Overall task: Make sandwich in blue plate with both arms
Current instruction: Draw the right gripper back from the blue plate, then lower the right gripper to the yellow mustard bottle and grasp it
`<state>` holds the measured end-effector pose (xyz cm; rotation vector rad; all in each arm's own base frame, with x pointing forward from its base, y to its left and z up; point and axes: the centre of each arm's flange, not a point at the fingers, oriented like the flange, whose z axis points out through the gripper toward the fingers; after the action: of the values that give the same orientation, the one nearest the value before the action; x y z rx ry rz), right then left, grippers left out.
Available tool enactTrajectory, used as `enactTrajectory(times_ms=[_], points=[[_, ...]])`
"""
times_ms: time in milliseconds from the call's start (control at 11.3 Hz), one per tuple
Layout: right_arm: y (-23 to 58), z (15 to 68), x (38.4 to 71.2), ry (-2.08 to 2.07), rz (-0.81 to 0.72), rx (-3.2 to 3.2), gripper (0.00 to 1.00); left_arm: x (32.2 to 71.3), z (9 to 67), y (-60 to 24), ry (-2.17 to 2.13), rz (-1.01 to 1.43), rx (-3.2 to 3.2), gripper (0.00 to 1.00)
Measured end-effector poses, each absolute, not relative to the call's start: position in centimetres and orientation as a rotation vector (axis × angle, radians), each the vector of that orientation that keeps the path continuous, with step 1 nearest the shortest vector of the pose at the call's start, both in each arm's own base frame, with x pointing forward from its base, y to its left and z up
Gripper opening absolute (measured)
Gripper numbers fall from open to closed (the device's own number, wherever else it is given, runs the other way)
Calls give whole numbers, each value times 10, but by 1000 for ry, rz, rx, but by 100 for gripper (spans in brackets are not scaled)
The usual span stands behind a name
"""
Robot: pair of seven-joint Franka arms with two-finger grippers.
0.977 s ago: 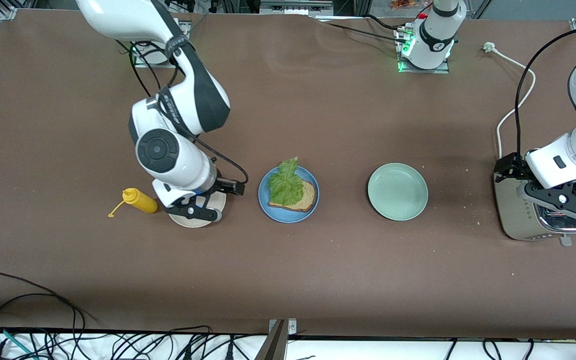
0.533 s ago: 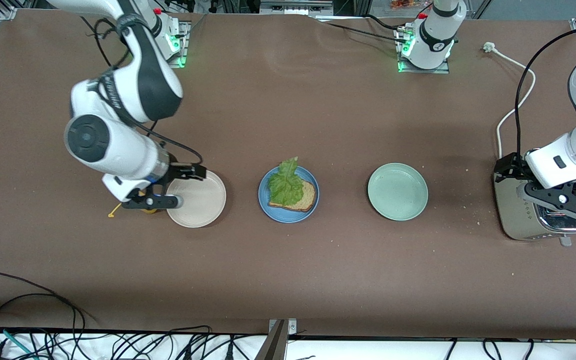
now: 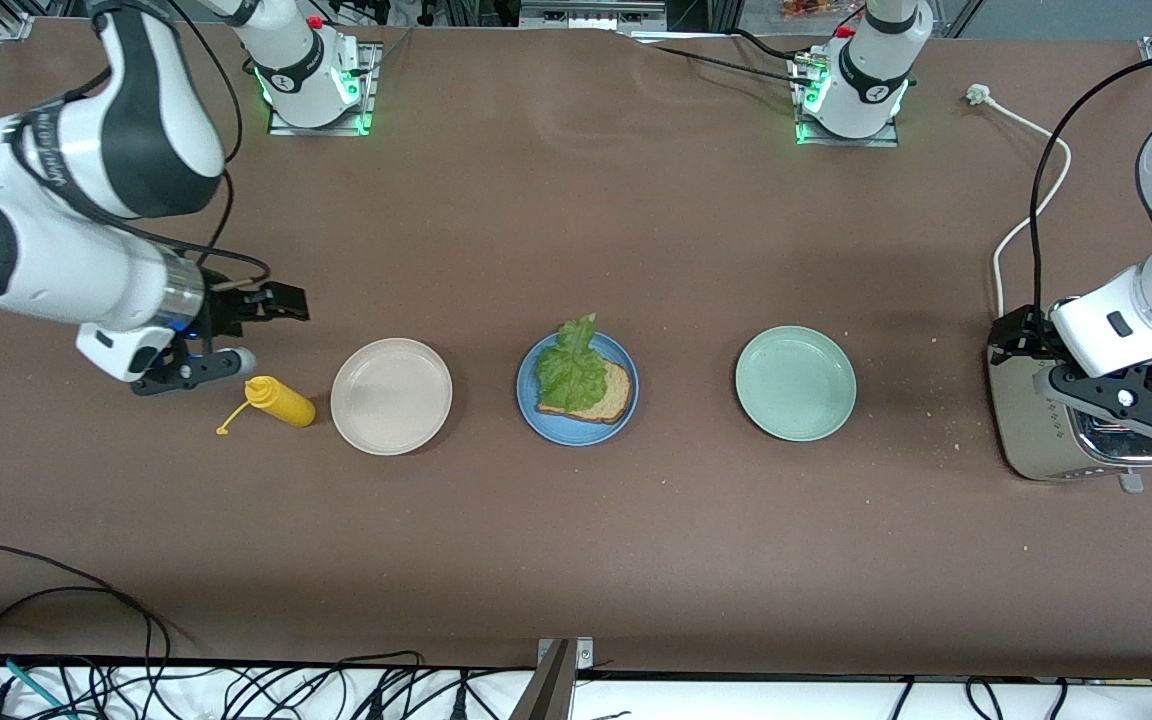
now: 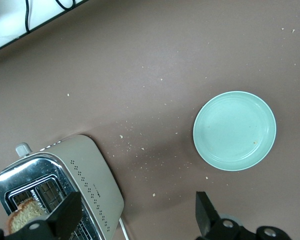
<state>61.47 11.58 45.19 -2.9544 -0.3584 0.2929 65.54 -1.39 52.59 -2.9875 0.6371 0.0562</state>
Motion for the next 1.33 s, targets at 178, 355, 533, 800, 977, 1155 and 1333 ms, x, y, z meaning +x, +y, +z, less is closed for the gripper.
enactTrajectory(times_ms=[178,355,533,800,977,1155,1333], points=[[75,451,614,-513,301,-2903,100,655,526,-14,637,56,-2987,100],[39,445,613,-659,292,-2848,100,655,526,-14,637,56,-2987,100],[9,440,613,-802,270,-2791,100,655,526,-14,637,56,-2988,100],[-15,438,613,-918,247,-2740,100,655,526,-14,637,56,-2988,100],[-32,424,615,-1020,236,-2678,100,655,526,-14,637,56,-2988,100],[-65,395,618,-1100,185,-2558,100,655,526,-14,638,56,-2988,100],[-95,360,619,-1182,125,-2441,100,655,526,-14,638,56,-2988,100]])
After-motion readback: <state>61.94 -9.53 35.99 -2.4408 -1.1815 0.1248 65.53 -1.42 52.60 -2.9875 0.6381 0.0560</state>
